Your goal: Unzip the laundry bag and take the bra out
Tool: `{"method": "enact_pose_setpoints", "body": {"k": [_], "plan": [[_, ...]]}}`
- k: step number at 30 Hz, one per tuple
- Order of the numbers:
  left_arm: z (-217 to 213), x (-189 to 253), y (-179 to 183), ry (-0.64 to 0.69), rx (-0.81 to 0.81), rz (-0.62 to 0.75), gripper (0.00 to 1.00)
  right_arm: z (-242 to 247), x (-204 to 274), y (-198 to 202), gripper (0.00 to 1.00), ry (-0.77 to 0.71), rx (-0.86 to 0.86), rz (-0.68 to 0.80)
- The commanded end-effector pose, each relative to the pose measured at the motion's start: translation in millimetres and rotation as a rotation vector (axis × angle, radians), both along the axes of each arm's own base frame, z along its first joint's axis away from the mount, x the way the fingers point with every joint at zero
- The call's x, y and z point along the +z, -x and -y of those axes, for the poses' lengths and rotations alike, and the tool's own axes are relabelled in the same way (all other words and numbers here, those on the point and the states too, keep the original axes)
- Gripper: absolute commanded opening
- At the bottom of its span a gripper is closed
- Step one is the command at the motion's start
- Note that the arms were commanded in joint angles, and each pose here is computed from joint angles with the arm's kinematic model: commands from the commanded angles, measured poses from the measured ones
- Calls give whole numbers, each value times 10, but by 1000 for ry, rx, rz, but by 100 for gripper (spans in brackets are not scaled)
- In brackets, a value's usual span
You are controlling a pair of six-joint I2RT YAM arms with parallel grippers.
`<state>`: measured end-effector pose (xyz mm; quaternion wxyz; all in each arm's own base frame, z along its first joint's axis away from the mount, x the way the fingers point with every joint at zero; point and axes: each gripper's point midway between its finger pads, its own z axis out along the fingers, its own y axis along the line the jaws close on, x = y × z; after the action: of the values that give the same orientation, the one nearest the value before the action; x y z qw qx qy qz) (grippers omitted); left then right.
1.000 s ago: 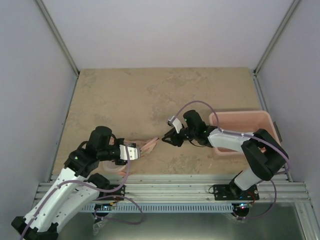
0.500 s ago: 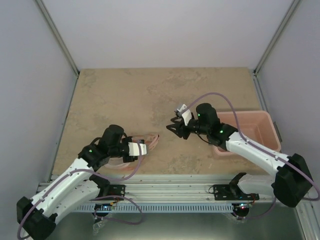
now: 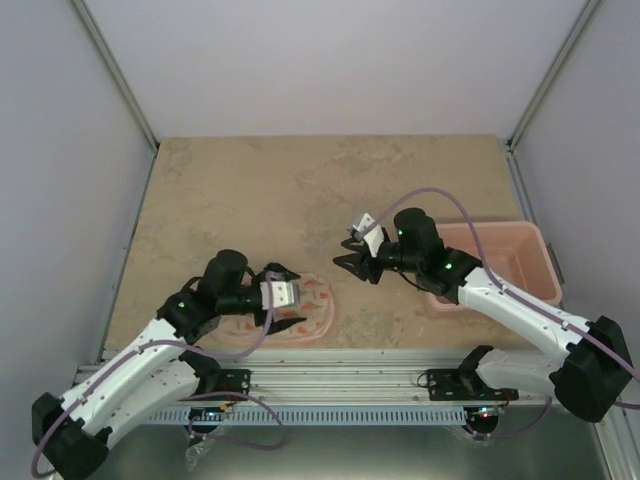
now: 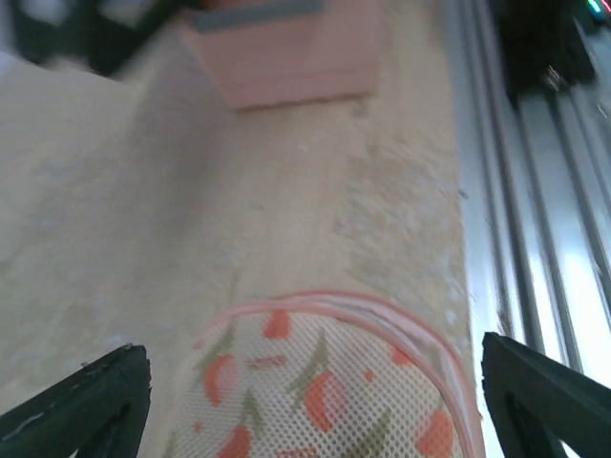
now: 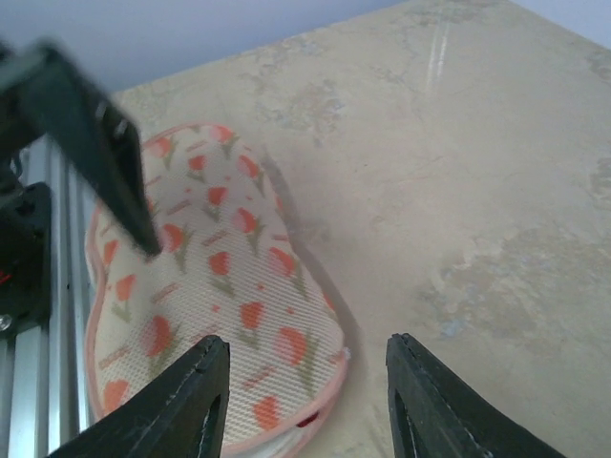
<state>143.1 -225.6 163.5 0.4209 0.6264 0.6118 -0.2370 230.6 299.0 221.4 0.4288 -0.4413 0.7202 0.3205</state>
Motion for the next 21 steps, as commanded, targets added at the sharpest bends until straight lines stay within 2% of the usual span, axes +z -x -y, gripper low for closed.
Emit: {"method": "enact_pose_setpoints", "body": {"k": [1,5,9,10,11,14,18,21], "plan": [[-86,711,-326,280,227,-13,98,-214,43,108,45,29,77,42],[-695,1231,-897,577,696,-41,99,-523,-187,316,49,150,163,108],[-1531,1345,-1172,798,1149,-50,99,-910,-434,637,66,276,273,202],[-1946,1235,-1188,846,1355,-28,99,-1119,-577,820,94,335,326,270],[-2075,1178,-1176,852,1417,-16,99,-1213,-610,897,97,350,346,307],[-2347,968,-1126,844,1551,3,99,-1380,-820,1043,98,431,379,394],[-2450,698,-1094,822,1598,3,99,-1474,-1052,1097,98,520,399,406],[-2443,772,-1111,837,1561,49,99,-1477,-1214,1101,98,572,390,425]]}}
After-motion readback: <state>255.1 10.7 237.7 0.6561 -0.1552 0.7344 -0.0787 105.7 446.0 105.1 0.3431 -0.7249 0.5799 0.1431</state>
